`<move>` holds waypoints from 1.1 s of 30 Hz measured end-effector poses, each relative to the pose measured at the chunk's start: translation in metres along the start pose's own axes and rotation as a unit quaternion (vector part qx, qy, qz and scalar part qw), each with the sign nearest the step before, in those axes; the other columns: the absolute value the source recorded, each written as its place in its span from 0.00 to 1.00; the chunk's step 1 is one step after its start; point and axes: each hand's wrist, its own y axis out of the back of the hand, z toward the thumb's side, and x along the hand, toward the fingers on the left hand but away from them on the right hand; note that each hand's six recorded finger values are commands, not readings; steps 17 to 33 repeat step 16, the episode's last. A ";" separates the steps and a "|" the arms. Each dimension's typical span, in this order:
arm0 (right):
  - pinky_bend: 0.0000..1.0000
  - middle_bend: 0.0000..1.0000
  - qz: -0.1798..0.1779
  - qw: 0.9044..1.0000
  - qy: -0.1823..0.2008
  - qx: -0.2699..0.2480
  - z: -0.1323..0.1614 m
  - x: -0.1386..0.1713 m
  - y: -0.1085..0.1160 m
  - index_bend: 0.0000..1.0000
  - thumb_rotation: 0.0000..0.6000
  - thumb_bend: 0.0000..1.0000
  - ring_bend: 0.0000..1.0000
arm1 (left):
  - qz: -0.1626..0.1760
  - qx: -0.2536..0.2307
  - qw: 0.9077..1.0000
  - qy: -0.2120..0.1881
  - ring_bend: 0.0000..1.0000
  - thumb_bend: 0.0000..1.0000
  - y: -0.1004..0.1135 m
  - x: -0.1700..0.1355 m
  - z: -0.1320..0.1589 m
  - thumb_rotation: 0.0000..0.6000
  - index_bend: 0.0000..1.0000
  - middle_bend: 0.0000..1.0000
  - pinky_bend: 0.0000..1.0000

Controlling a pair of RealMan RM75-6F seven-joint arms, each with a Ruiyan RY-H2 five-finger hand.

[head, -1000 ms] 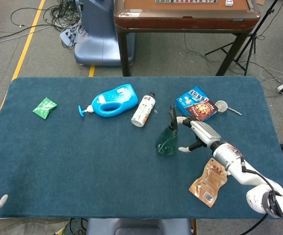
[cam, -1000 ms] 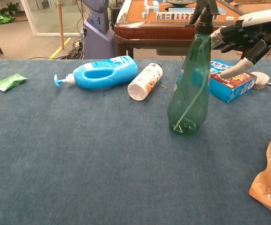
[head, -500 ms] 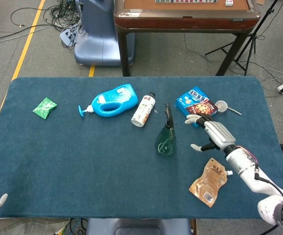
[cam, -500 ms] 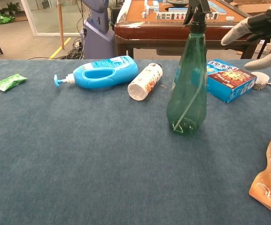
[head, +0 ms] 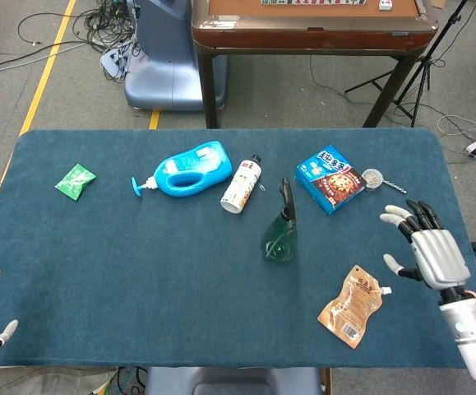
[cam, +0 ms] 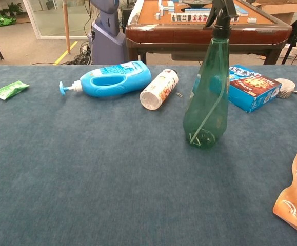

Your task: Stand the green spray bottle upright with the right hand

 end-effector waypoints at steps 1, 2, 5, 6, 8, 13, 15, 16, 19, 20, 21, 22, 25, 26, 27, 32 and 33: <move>0.00 0.19 -0.005 1.000 -0.004 0.004 -0.003 0.008 0.000 0.24 1.00 0.28 0.00 | 0.000 0.000 1.000 -0.001 0.00 0.26 0.000 0.001 0.001 1.00 0.10 0.00 0.00; 0.00 0.19 -0.009 1.000 -0.008 0.007 -0.007 0.015 -0.001 0.24 1.00 0.28 0.00 | -0.001 0.000 1.000 -0.002 0.00 0.25 0.000 0.001 0.002 1.00 0.10 0.00 0.00; 0.00 0.19 -0.017 1.000 -0.023 0.011 -0.016 0.039 -0.004 0.24 1.00 0.28 0.00 | 0.000 -0.001 1.000 -0.005 0.00 0.26 0.000 0.002 0.005 1.00 0.10 0.00 0.00; 0.00 0.19 -0.018 0.999 -0.027 0.011 -0.019 0.047 -0.006 0.24 1.00 0.28 0.00 | 0.000 -0.001 1.000 -0.006 0.00 0.26 0.000 0.003 0.005 1.00 0.10 0.00 0.00; 0.00 0.19 -0.019 0.999 -0.033 0.009 -0.023 0.056 -0.009 0.24 1.00 0.28 0.00 | 0.002 -0.003 1.000 -0.007 0.00 0.25 0.000 0.003 0.007 1.00 0.10 0.00 0.00; 0.00 0.19 -0.028 0.999 -0.038 -0.004 -0.025 0.068 -0.011 0.24 1.00 0.28 0.00 | 0.003 -0.005 1.000 -0.010 0.00 0.26 0.001 0.004 0.010 1.00 0.10 0.00 0.00; 0.00 0.19 -0.034 0.999 -0.037 -0.004 -0.025 0.071 -0.010 0.24 1.00 0.28 0.00 | 0.004 -0.005 1.000 -0.010 0.00 0.26 0.001 0.004 0.010 1.00 0.10 0.00 0.00; 0.00 0.19 -0.037 0.999 -0.037 -0.004 -0.024 0.072 -0.009 0.24 1.00 0.28 0.00 | 0.004 -0.006 1.000 -0.011 0.00 0.26 0.001 0.004 0.011 1.00 0.10 0.00 0.00; 0.00 0.19 -0.037 0.999 -0.037 -0.004 -0.024 0.072 -0.009 0.24 1.00 0.28 0.00 | 0.004 -0.006 1.000 -0.011 0.00 0.26 0.001 0.004 0.011 1.00 0.10 0.00 0.00; 0.00 0.19 -0.037 0.999 -0.037 -0.004 -0.024 0.072 -0.009 0.24 1.00 0.28 0.00 | 0.004 -0.006 1.000 -0.011 0.00 0.26 0.001 0.004 0.011 1.00 0.10 0.00 0.00; 0.00 0.19 -0.037 0.999 -0.037 -0.004 -0.024 0.072 -0.009 0.24 1.00 0.28 0.00 | 0.004 -0.006 1.000 -0.011 0.00 0.26 0.001 0.004 0.011 1.00 0.10 0.00 0.00; 0.00 0.19 -0.037 0.999 -0.037 -0.004 -0.024 0.072 -0.009 0.24 1.00 0.28 0.00 | 0.004 -0.006 1.000 -0.011 0.00 0.26 0.001 0.004 0.011 1.00 0.10 0.00 0.00; 0.00 0.19 -0.037 0.999 -0.037 -0.004 -0.024 0.072 -0.009 0.24 1.00 0.28 0.00 | 0.004 -0.006 1.000 -0.011 0.00 0.26 0.001 0.004 0.011 1.00 0.10 0.00 0.00; 0.00 0.19 -0.037 0.999 -0.037 -0.004 -0.024 0.072 -0.009 0.24 1.00 0.28 0.00 | 0.004 -0.006 1.000 -0.011 0.00 0.26 0.001 0.004 0.011 1.00 0.10 0.00 0.00; 0.00 0.19 -0.037 0.999 -0.037 -0.004 -0.024 0.072 -0.009 0.24 1.00 0.28 0.00 | 0.004 -0.006 1.000 -0.011 0.00 0.26 0.001 0.004 0.011 1.00 0.10 0.00 0.00; 0.00 0.19 -0.037 0.999 -0.037 -0.004 -0.024 0.072 -0.009 0.24 1.00 0.28 0.00 | 0.004 -0.006 1.000 -0.011 0.00 0.26 0.001 0.004 0.011 1.00 0.10 0.00 0.00; 0.00 0.19 -0.037 0.999 -0.037 -0.004 -0.024 0.072 -0.009 0.24 1.00 0.28 0.00 | 0.004 -0.006 1.000 -0.011 0.00 0.26 0.001 0.004 0.011 1.00 0.10 0.00 0.00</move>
